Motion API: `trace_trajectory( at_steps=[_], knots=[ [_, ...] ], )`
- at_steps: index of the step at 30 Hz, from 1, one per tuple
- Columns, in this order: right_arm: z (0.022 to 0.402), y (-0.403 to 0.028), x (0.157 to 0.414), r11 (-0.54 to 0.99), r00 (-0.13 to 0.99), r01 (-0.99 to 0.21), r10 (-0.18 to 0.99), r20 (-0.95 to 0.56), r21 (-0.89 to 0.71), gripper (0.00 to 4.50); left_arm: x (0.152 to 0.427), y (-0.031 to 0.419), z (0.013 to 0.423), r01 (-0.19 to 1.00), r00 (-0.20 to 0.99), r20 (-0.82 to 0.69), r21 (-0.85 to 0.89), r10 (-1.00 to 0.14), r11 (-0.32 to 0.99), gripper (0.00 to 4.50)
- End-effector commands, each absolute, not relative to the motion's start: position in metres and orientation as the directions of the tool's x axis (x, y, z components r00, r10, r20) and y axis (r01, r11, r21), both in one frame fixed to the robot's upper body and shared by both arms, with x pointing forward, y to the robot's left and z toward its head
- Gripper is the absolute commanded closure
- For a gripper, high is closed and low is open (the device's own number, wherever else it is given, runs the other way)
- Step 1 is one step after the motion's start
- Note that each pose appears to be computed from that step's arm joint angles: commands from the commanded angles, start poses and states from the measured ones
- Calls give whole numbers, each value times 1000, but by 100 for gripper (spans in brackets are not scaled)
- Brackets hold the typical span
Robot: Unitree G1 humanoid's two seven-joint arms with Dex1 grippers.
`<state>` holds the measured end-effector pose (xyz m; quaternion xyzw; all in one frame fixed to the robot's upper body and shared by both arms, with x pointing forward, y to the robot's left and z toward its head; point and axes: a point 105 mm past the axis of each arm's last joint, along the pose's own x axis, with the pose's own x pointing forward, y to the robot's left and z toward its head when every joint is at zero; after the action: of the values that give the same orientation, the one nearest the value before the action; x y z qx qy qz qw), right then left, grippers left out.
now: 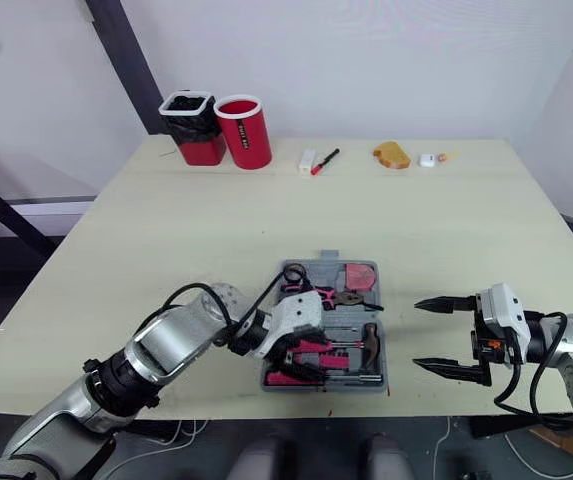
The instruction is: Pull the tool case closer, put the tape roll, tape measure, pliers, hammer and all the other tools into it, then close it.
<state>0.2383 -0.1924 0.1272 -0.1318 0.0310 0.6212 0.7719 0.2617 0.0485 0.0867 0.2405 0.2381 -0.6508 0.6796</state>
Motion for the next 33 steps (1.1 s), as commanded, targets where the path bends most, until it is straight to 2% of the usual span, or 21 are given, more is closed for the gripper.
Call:
trace_trajectory(
  at_steps=[1,3,4,5,9,10,18,33],
  knots=[
    [133,-193,240,196,237,-958,951,-198,-209,0,277,50,93,991,103,-527,125,-844,43,138],
    [133,-192,240,199,240,-958,951,-195,-209,0,276,53,91,992,81,-492,121,-867,24,138],
    [132,-192,241,200,241,-957,951,-194,-209,0,275,54,90,992,71,-476,124,-876,13,189],
    [132,-191,241,201,242,-957,951,-194,-209,0,273,55,89,993,53,-463,117,-885,-1,218],
    [132,-192,241,207,249,-955,950,-191,-213,0,265,58,81,994,-2,-445,99,-895,-52,413],
    [132,-192,242,209,251,-954,949,-190,-215,0,264,60,77,992,-17,-459,100,-888,-70,441],
    [131,-192,240,225,267,-949,946,-185,-220,0,250,63,53,982,-110,-502,77,-858,-171,441],
    [134,-192,235,218,254,-955,951,-176,-202,0,242,68,20,975,-173,-558,21,-811,-222,441]
  ],
)
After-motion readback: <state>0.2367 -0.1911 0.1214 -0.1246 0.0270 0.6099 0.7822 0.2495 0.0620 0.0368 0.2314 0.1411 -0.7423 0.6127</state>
